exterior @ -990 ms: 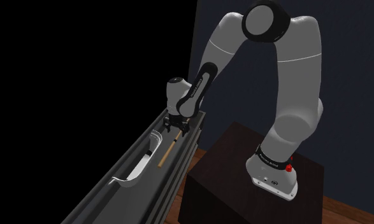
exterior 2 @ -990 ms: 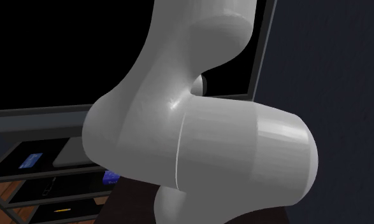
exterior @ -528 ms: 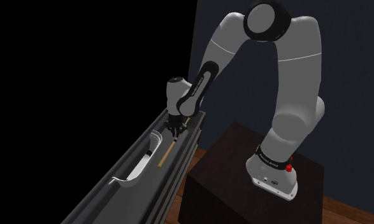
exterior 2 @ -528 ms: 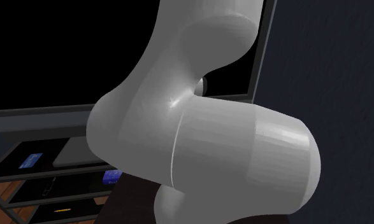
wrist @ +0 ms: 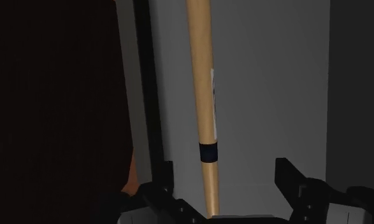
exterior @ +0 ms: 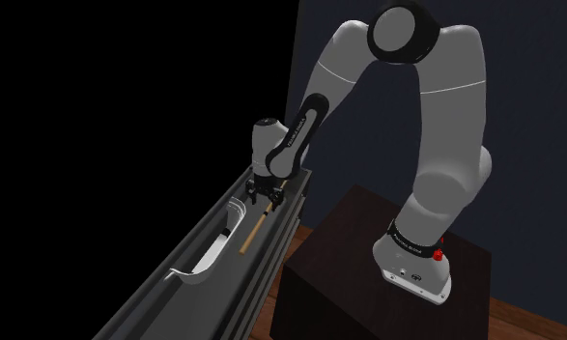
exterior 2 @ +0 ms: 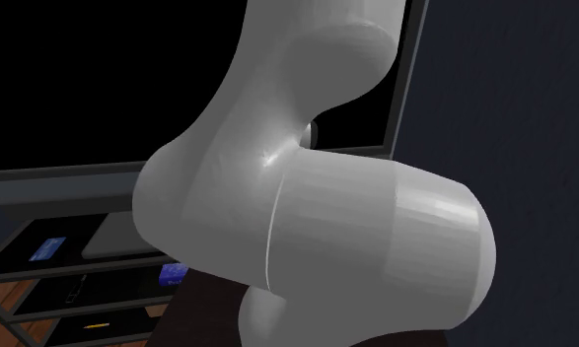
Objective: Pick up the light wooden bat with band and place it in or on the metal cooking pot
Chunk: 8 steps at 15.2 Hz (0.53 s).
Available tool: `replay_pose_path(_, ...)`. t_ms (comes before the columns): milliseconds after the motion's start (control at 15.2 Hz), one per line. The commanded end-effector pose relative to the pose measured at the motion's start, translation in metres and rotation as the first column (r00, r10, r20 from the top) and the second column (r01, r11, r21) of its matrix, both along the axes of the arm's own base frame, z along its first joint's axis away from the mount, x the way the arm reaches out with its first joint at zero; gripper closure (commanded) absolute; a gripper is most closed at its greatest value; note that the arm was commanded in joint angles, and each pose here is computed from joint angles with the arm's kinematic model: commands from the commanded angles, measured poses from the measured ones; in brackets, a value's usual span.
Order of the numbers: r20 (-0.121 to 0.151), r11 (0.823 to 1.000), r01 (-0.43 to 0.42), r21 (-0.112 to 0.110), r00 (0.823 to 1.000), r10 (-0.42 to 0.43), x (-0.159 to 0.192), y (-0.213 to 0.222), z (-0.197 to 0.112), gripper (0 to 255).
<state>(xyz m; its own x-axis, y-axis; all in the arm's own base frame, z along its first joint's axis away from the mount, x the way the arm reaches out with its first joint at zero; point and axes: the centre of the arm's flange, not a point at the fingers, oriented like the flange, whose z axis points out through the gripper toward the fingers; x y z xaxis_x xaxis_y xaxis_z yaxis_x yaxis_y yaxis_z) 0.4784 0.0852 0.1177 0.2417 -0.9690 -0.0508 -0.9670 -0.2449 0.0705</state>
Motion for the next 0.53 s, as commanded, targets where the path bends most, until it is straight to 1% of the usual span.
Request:
replay_pose_path(0,-0.121,0.996,-0.055,-0.067,0.992,0.046,0.012,0.022,0.001,0)
replay_pose_path(396,-0.121,0.996,-0.055,-0.067,0.992,0.046,0.005,0.020,-0.033,0)
replay_pose_path(462,-0.121,0.996,-0.055,-0.067,0.992,0.046,0.005,0.020,-0.033,0)
